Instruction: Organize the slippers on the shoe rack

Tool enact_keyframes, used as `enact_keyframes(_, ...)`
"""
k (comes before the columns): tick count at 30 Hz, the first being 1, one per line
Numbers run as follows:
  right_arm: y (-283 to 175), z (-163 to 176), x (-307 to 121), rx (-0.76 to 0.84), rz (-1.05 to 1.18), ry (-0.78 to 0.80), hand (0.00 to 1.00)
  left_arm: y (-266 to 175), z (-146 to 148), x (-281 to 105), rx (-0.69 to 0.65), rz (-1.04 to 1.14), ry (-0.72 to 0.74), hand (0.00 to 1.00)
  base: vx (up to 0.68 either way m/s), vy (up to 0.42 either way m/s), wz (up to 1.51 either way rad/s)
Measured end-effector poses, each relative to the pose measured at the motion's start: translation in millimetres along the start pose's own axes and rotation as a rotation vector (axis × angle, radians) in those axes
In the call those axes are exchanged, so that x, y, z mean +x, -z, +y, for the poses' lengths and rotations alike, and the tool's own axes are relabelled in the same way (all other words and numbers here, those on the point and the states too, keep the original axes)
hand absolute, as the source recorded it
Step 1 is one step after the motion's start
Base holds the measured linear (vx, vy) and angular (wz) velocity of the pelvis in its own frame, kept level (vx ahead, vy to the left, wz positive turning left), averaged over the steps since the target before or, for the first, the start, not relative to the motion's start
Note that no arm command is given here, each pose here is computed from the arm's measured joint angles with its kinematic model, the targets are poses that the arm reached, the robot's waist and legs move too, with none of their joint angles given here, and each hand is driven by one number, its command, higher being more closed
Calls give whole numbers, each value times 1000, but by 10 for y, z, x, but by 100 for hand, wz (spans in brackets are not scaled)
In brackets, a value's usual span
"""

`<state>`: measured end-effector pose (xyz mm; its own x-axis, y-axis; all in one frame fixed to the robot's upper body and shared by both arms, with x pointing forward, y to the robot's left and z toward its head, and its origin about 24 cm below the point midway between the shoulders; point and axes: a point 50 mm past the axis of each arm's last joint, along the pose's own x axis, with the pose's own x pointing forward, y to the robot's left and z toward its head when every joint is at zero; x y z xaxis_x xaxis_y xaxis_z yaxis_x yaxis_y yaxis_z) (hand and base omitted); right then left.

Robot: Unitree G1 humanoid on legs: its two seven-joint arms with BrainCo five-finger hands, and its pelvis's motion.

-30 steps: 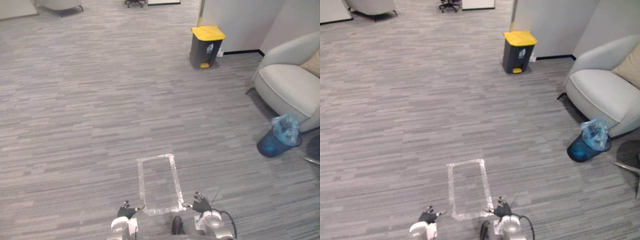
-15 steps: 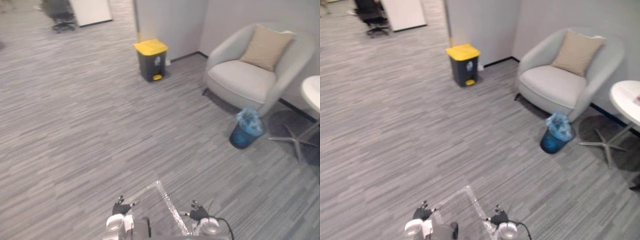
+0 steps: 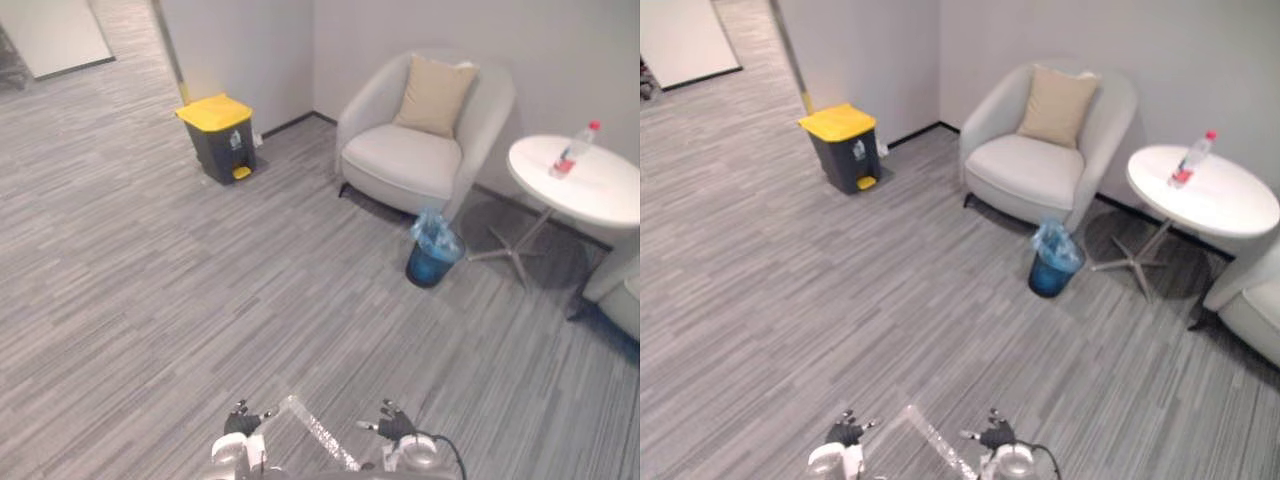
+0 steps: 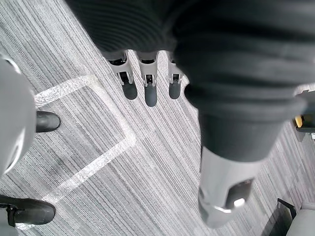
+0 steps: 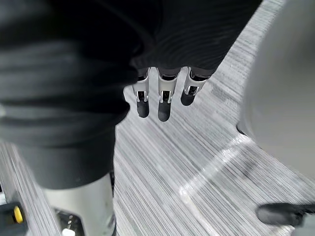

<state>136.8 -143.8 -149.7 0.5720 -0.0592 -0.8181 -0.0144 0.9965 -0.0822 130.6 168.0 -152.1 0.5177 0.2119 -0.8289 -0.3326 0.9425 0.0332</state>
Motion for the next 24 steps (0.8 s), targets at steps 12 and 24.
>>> enact_keyframes(12,40,-22,-7,36,18,12,0,19,166,-19,-41,-13,-56,0,129,122,-96)
enact_keyframes(24,169,-91,-40,63,55,32,0,157,113,-27,-3,57,-28,0,159,90,-51)
